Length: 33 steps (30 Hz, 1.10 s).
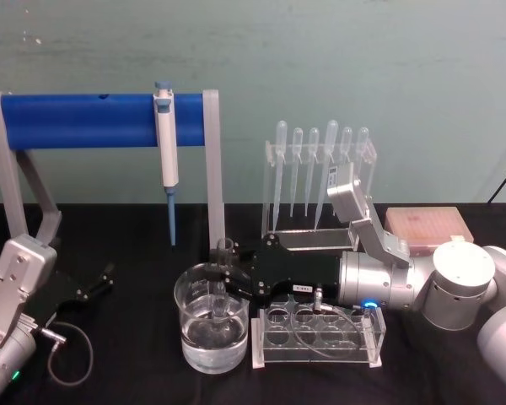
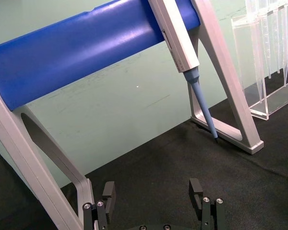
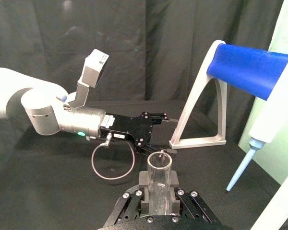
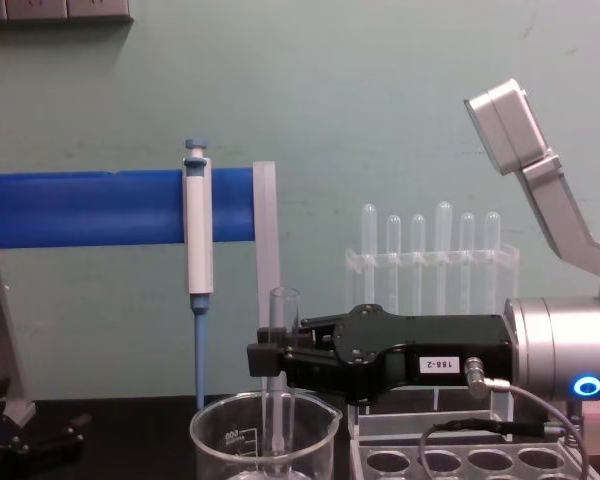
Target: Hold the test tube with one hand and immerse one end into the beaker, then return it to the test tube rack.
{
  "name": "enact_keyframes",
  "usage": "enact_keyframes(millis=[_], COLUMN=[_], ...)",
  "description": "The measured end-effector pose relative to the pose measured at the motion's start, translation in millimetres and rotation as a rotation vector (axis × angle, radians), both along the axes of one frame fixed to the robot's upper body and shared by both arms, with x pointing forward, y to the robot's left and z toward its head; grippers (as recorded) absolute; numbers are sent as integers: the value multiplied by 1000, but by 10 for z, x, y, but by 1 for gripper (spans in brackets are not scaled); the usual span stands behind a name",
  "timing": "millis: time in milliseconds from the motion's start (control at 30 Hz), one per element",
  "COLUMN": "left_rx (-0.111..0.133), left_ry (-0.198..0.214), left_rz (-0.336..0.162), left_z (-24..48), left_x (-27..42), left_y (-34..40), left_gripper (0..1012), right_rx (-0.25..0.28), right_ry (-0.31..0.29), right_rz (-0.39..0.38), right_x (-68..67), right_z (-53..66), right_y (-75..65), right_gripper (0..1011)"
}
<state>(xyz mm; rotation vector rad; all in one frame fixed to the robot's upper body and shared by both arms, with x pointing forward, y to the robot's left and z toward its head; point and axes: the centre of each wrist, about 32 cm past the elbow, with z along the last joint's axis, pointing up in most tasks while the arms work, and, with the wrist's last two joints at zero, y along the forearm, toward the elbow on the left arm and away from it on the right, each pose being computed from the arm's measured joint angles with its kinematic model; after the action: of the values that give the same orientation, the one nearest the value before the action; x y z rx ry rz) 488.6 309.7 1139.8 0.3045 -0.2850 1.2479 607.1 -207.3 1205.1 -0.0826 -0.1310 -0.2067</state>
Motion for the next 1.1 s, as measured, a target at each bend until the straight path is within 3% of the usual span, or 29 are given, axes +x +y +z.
enact_keyframes(millis=[1100], left_rx=[0], left_ry=[0], left_rz=[0], left_z=[0], left_x=[0], left_y=[0], left_gripper=[1000], right_rx=[0], right_ry=[0], right_rz=[0], right_x=[0], right_z=[0], right_y=[0], right_gripper=[228])
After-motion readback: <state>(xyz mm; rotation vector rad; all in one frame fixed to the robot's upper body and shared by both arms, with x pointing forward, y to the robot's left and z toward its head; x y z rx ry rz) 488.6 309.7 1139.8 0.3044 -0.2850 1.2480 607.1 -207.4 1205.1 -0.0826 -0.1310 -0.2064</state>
